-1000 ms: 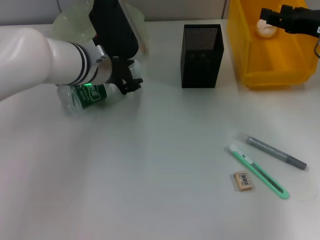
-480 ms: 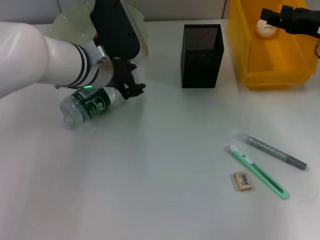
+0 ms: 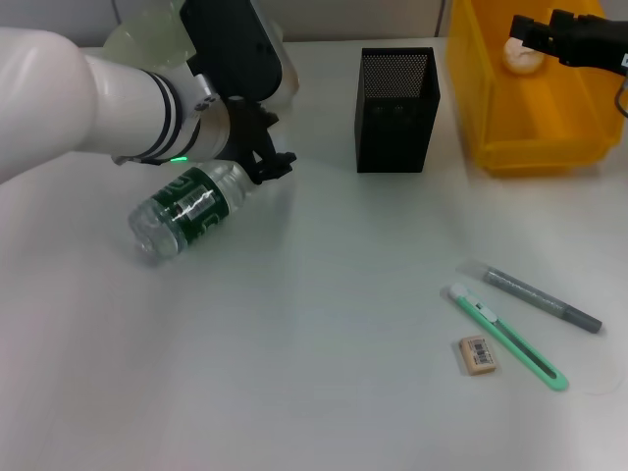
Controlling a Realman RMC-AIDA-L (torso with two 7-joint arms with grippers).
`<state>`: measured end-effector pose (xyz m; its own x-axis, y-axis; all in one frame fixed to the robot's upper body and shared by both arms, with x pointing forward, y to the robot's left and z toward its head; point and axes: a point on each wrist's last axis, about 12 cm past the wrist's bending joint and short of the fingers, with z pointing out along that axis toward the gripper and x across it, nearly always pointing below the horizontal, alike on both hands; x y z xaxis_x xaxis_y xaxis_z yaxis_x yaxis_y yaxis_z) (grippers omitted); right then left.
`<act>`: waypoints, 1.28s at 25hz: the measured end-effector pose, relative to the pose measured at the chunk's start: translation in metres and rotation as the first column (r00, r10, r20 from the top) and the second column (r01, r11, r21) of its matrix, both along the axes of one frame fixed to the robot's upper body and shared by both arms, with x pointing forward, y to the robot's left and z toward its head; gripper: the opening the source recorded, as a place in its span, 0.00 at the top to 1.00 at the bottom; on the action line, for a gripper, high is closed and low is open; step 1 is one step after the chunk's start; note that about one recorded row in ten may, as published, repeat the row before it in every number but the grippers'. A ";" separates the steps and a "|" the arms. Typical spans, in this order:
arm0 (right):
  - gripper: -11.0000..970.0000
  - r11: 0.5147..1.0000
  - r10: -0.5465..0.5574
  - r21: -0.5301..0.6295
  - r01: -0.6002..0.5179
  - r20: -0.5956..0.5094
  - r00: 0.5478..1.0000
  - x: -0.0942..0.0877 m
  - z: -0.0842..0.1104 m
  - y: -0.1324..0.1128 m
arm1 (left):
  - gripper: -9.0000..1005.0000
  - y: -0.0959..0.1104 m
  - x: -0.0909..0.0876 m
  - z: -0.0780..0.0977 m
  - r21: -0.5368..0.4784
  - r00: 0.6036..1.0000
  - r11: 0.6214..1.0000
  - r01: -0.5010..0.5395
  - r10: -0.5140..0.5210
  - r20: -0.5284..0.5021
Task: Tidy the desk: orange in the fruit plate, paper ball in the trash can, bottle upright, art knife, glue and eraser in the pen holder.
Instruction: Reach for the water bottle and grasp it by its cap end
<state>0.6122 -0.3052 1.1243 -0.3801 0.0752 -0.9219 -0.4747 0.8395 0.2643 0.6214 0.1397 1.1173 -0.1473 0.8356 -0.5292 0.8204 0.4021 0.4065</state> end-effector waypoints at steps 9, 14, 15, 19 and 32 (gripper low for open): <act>0.29 1.000 -0.001 0.004 0.001 -0.008 1.000 -0.002 -0.003 -0.002 | 0.48 -0.001 0.006 -0.008 0.006 0.998 0.999 -0.045 0.045 -0.039; 0.29 1.000 0.006 0.016 -0.006 -0.001 1.000 -0.004 -0.002 -0.001 | 0.48 -0.003 0.006 -0.008 -0.003 0.997 0.998 -0.057 0.057 -0.046; 0.29 1.000 0.008 0.019 -0.008 0.005 1.000 -0.004 -0.002 -0.001 | 0.48 -0.003 0.007 -0.008 -0.002 0.997 0.998 -0.057 0.057 -0.048; 0.29 0.999 0.014 0.039 -0.015 0.022 1.000 -0.007 -0.002 -0.002 | 0.48 -0.003 0.007 -0.011 0.013 0.996 0.998 -0.060 0.061 -0.068; 0.29 0.998 0.034 0.056 -0.035 0.019 0.999 -0.012 -0.005 -0.001 | 0.48 -0.005 0.004 -0.018 0.047 0.992 0.997 -0.054 0.059 -0.108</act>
<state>0.5998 -0.3061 1.1198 -0.3666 0.1143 -0.9233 -0.5084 0.8065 0.3017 0.6258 0.1345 1.0995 -0.2498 0.8465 -0.4702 0.8375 0.4327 0.3339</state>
